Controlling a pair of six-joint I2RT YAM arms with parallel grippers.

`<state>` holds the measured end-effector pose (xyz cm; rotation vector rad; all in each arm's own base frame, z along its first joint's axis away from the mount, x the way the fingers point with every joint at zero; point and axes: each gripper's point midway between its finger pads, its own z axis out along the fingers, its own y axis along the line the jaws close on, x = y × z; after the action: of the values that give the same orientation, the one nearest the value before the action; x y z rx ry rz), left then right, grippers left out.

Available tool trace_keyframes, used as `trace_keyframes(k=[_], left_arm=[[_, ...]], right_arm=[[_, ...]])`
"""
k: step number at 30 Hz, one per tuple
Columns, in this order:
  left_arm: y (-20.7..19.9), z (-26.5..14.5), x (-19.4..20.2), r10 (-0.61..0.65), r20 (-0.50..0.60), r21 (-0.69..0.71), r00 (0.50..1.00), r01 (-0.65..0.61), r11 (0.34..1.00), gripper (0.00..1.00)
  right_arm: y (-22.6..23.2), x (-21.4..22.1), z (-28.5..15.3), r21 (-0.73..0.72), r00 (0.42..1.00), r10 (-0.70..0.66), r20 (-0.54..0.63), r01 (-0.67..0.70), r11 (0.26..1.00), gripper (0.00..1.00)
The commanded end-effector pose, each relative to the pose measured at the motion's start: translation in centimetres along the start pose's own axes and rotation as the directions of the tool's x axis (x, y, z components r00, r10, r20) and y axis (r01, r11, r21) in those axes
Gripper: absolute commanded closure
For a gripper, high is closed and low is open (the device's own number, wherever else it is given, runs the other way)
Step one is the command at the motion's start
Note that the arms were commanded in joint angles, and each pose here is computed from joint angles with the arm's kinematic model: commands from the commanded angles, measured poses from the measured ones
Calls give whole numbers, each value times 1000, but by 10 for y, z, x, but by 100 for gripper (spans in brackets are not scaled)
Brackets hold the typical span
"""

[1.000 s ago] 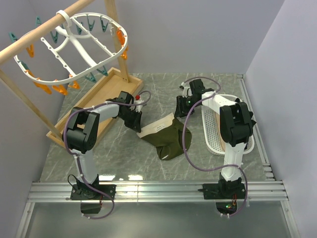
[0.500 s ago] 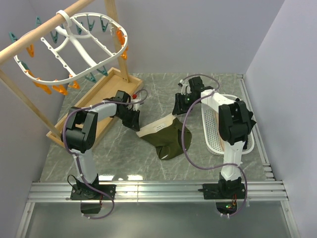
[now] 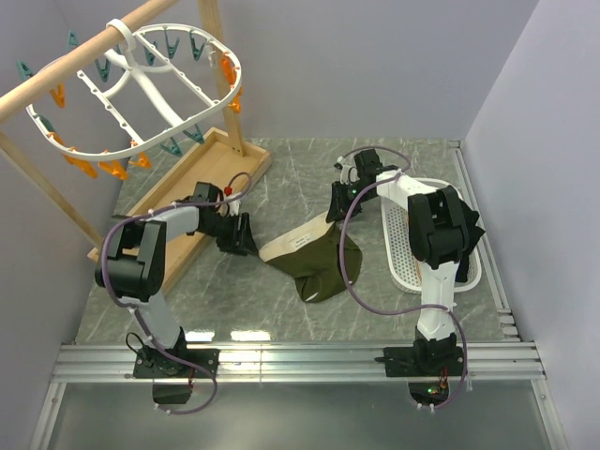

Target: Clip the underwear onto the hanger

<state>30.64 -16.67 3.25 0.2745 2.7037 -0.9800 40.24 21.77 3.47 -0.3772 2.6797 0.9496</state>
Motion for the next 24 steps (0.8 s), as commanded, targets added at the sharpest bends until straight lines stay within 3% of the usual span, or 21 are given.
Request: trace_keyframes(k=[1,5,11,16,18,19,22,24], left_arm=[[-21,-4,13,-71,17,79,997,69,994,43],[-22,0,26,-126,19,104,992,123,987,42],[-19,9,16,-165,93,125,982,153,980,41],[-11,27,6,-232,86,135,969,220,966,49],[-9,32,3,-242,81,141,967,229,963,58],[-12,33,2,-241,74,158,968,227,961,71],[-18,28,-10,-214,104,172,971,194,966,96],[-26,10,-32,-147,173,154,974,120,981,100]], right_arm=[[15,-19,-7,-36,998,-40,48,42,998,75],[16,-19,-7,-44,998,-35,50,37,998,84],[18,-18,-5,-60,999,-28,46,30,998,96],[23,-19,-7,-82,999,-21,48,25,996,100],[25,-19,-9,-89,999,-16,50,21,996,100],[27,-21,-12,-93,998,-20,59,25,995,100],[36,-25,-24,-114,996,-16,88,26,993,100],[45,-33,-44,-119,990,-32,135,48,992,100]])
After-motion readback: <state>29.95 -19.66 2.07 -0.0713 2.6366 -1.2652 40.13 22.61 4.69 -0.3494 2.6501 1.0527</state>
